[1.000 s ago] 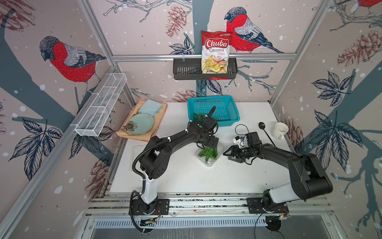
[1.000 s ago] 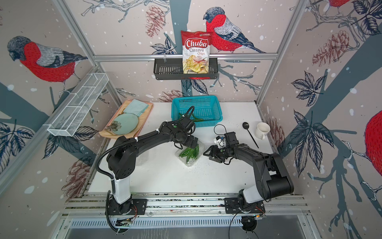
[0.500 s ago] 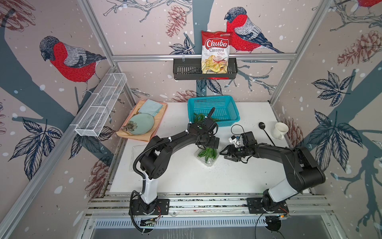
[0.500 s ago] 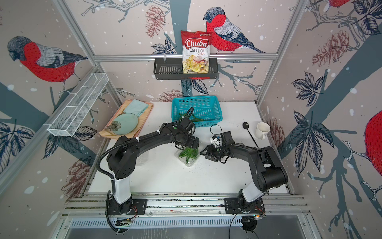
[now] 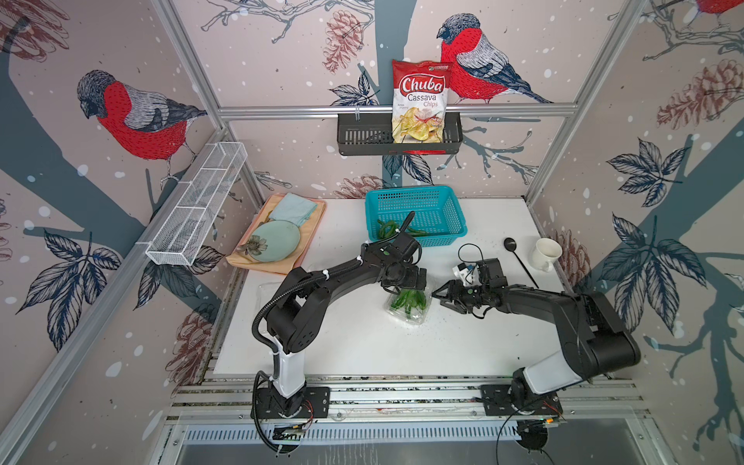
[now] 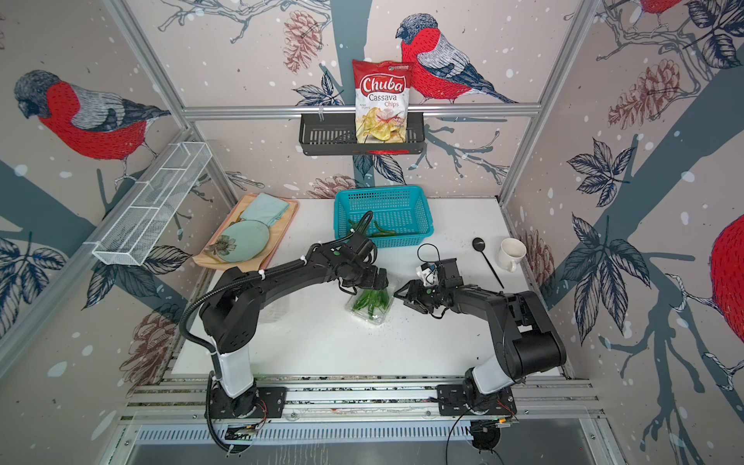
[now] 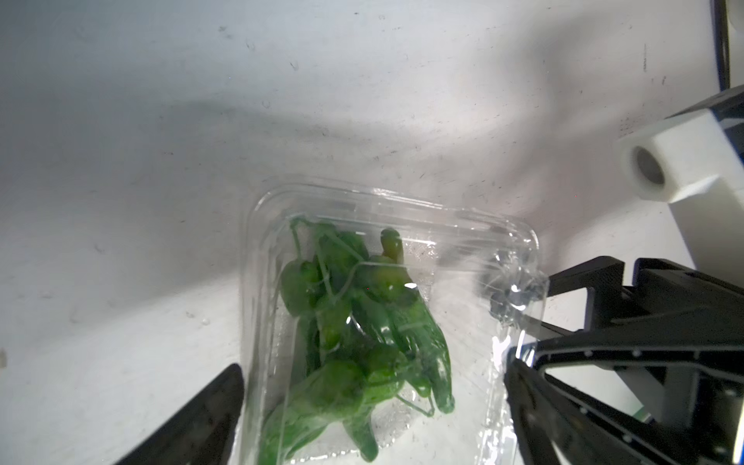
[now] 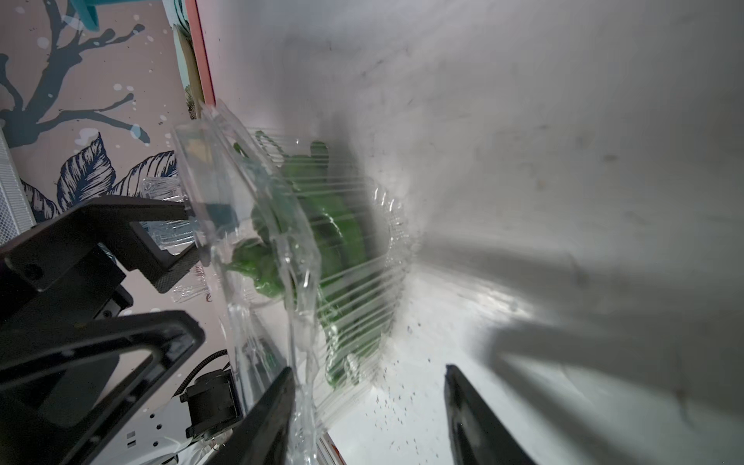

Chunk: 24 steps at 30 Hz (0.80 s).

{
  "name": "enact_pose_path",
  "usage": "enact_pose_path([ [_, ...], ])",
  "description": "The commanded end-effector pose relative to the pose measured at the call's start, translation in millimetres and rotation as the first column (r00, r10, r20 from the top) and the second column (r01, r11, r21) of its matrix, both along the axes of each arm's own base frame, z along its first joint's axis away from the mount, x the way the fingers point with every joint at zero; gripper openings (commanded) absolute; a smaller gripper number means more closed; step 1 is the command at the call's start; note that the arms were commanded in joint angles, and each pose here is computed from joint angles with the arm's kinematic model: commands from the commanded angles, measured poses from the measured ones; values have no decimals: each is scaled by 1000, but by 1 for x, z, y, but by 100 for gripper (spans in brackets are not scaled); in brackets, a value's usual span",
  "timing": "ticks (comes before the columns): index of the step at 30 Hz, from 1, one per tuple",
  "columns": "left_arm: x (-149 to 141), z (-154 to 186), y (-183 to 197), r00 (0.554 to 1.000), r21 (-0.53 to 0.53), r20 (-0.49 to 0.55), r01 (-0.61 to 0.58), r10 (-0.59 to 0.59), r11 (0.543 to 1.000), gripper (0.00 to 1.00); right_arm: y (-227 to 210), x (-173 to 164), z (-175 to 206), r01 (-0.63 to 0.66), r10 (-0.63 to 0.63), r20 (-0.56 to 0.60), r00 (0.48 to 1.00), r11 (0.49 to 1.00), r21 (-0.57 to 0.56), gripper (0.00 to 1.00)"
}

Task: Take small green peppers out of containers
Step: Adjust the packing box at the center of the board.

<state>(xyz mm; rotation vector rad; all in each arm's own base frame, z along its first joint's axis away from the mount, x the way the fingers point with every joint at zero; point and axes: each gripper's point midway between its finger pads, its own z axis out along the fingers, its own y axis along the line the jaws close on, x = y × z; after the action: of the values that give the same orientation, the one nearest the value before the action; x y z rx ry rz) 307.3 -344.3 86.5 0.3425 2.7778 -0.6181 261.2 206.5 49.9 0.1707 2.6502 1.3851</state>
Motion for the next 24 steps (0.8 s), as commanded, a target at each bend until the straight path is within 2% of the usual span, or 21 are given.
enact_pose_path([
  [1, -2, 10, -13, 1000, -93, -19, -15, 14, 996, 97, 1, 10, 7, 36, -37, 43, 998, 999, 26, 59],
  [14, 0, 17, -20, 999, -151, -27, -49, 45, 987, 97, 5, 5, 19, 36, -48, 108, 993, 994, 107, 58],
  [24, -2, 14, -14, 998, -131, -22, -53, 51, 990, 97, -10, 5, -12, 78, -78, 26, 997, 997, -5, 47],
])
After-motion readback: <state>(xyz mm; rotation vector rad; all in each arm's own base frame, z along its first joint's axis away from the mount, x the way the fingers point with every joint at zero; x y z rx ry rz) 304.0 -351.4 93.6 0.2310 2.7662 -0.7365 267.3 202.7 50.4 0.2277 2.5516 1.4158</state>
